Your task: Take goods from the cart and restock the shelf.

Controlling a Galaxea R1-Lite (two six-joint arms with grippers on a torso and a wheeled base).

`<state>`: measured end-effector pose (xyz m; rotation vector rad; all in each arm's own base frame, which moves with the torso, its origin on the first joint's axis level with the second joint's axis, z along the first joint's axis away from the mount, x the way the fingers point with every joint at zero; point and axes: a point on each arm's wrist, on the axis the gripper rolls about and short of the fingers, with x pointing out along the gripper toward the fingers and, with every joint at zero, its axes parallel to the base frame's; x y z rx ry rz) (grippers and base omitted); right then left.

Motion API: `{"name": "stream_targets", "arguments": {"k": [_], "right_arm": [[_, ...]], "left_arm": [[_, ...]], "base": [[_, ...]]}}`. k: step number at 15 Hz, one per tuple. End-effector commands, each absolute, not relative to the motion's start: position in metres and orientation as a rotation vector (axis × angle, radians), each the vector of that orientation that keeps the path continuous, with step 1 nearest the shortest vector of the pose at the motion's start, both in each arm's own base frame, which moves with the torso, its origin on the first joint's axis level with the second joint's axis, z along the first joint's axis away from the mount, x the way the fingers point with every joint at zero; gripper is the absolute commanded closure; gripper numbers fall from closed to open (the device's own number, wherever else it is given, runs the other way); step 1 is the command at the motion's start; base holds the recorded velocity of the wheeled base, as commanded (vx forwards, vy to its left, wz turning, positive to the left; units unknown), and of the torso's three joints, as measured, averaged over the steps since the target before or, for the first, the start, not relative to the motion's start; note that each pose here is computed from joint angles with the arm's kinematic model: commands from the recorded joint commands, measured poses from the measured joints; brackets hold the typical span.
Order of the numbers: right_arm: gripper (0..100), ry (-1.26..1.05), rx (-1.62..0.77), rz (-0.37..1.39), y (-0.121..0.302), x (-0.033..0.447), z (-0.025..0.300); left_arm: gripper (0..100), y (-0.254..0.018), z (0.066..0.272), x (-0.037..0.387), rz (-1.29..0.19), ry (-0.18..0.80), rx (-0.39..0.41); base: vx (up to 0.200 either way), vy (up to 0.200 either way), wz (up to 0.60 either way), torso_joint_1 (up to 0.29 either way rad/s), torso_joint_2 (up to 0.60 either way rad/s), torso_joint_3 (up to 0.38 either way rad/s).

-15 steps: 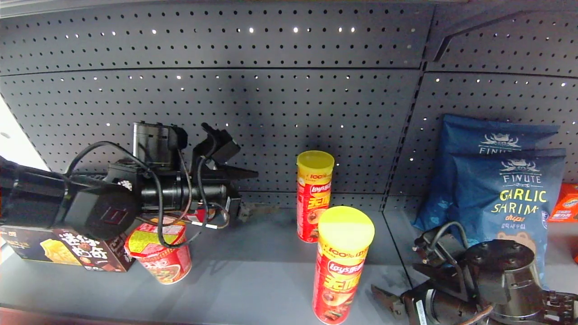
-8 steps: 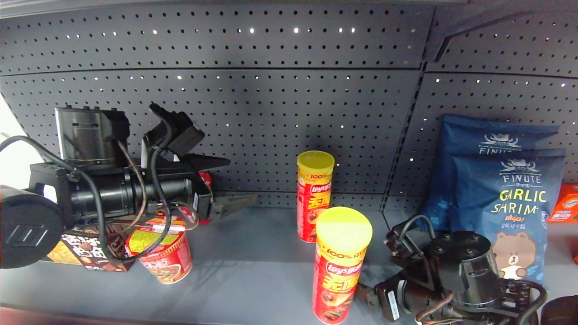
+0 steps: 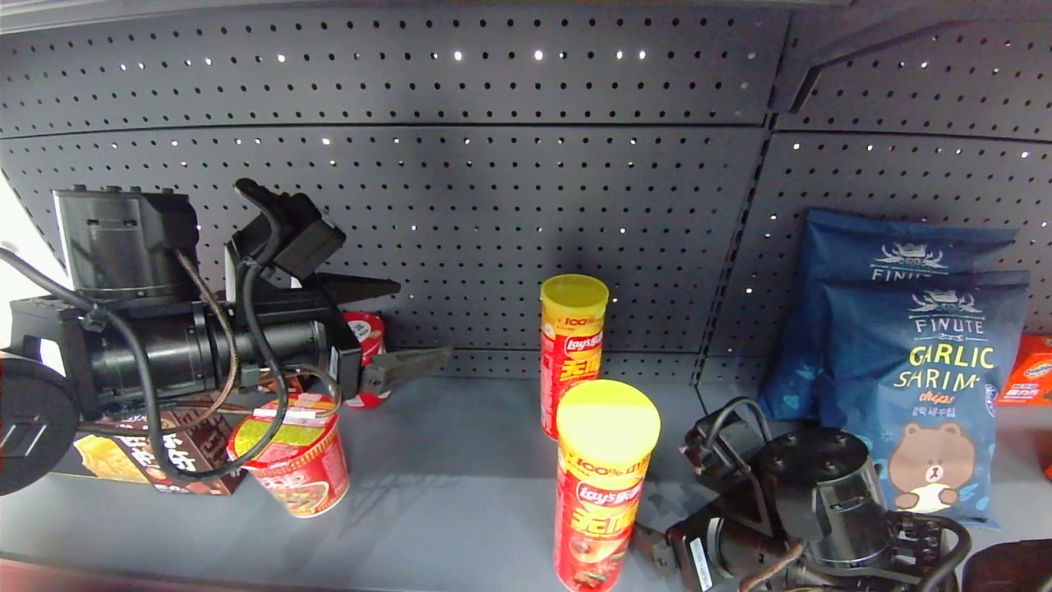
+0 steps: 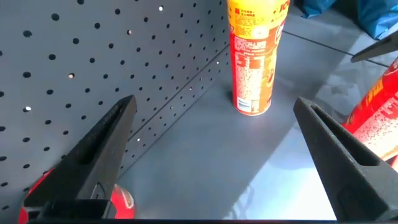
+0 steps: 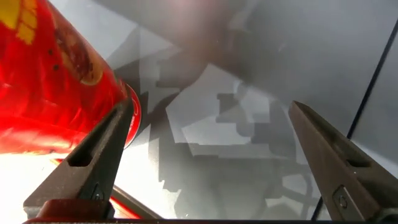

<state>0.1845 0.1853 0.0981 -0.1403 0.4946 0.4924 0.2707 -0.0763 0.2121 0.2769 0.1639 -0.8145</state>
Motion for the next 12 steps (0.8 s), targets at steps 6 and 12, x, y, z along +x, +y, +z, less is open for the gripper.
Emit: {"name": "stream_targets", "arguments": {"k": [6, 12], "right_arm": [[0, 0.500, -0.148, 0.505, 0.1960, 0.1897, 0.0941], [0, 0.501, -0.149, 0.503, 0.1966, 0.1903, 0.0933]], "left_arm": [[0, -0.0763, 0.2108, 0.2707, -0.815, 0.169, 0.276], [0, -0.0763, 0.2108, 0.2707, -0.817, 0.168, 0.276]], "base": [[0.000, 0.000, 0.00, 0.000, 0.00, 0.000], [0.000, 0.000, 0.00, 0.000, 0.00, 0.000]]}}
